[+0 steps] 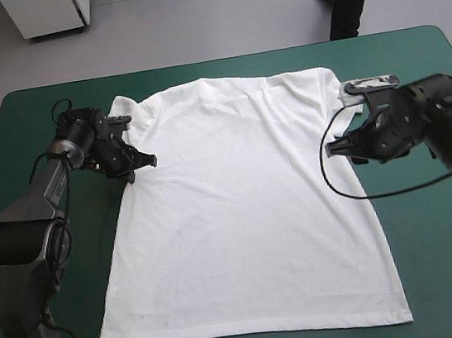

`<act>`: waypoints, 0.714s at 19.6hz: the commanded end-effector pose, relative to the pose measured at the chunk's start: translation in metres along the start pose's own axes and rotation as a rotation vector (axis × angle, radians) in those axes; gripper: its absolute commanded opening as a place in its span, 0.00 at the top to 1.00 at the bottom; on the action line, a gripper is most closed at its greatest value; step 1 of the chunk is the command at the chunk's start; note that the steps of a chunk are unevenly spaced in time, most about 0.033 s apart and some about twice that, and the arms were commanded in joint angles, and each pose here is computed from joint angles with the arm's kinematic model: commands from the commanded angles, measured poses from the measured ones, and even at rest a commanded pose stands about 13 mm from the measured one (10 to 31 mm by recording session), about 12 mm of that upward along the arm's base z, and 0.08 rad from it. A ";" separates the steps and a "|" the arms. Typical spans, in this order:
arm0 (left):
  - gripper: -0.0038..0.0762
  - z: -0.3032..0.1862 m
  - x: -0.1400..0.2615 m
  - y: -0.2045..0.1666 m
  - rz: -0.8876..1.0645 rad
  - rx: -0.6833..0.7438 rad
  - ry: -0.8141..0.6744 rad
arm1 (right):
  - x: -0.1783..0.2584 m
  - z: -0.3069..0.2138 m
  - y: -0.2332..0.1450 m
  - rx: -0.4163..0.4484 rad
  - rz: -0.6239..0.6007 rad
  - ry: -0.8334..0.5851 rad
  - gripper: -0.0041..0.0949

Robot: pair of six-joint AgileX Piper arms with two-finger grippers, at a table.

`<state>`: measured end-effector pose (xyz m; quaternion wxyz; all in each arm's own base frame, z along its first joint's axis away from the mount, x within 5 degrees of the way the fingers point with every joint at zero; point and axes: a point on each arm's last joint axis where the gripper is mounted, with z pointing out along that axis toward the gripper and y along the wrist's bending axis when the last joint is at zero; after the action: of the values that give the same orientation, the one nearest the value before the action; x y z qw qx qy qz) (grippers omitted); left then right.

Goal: Fold the cloth

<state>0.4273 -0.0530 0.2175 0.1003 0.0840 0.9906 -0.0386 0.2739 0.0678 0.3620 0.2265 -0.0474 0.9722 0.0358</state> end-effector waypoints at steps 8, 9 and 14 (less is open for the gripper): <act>0.98 -0.020 -0.006 -0.011 -0.022 0.062 -0.084 | -0.058 0.089 -0.010 -0.045 0.028 0.103 0.51; 0.98 -0.020 -0.006 -0.011 -0.022 0.062 -0.084 | -0.059 0.097 -0.010 -0.043 0.021 0.106 0.51; 0.98 -0.020 -0.006 -0.011 -0.023 0.064 -0.085 | -0.065 0.125 -0.012 -0.022 0.004 0.098 0.51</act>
<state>0.4272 -0.0542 0.2176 0.1004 0.0811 0.9906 -0.0458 0.3842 0.0746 0.2566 0.1286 -0.0443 0.9896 0.0462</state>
